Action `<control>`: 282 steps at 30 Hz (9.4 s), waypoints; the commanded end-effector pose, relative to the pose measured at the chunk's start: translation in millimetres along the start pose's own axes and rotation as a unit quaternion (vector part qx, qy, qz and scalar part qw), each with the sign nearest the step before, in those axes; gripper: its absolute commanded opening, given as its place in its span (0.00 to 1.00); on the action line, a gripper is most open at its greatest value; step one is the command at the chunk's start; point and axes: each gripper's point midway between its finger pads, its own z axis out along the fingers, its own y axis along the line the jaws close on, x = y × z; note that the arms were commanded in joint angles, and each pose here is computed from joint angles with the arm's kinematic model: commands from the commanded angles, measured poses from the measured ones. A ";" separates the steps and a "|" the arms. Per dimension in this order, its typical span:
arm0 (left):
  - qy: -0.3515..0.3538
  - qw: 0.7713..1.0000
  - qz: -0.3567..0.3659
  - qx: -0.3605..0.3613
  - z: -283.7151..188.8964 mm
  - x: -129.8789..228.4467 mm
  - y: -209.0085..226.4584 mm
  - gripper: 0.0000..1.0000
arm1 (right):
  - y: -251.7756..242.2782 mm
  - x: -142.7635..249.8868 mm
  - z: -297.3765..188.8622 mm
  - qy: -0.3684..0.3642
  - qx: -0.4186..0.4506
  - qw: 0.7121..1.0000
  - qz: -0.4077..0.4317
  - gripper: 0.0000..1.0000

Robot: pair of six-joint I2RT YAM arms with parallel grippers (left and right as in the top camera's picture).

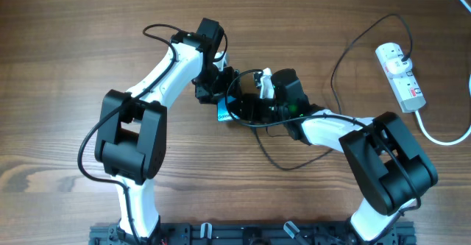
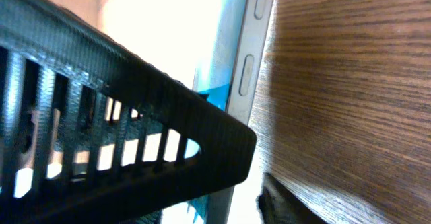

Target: Plug charger to phone and switch on socket

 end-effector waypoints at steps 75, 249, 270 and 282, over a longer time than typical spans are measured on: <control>-0.059 0.809 0.157 0.564 -190.5 -13.5 -67.9 0.69 | 109.7 -91.6 -50.9 -0.134 -0.255 0.951 0.113 0.04; -0.043 0.980 -0.178 0.080 -42.6 -20.4 96.8 0.04 | -108.5 42.6 -84.4 0.047 0.450 0.876 -0.167 0.33; -0.043 0.980 -0.177 0.080 -42.6 -20.7 96.8 0.04 | -139.6 42.2 -87.7 0.065 0.464 0.874 -0.130 0.24; -0.045 0.980 -0.175 0.080 -42.8 -21.4 96.7 0.04 | -136.9 44.2 -82.5 0.081 0.431 0.890 -0.124 0.17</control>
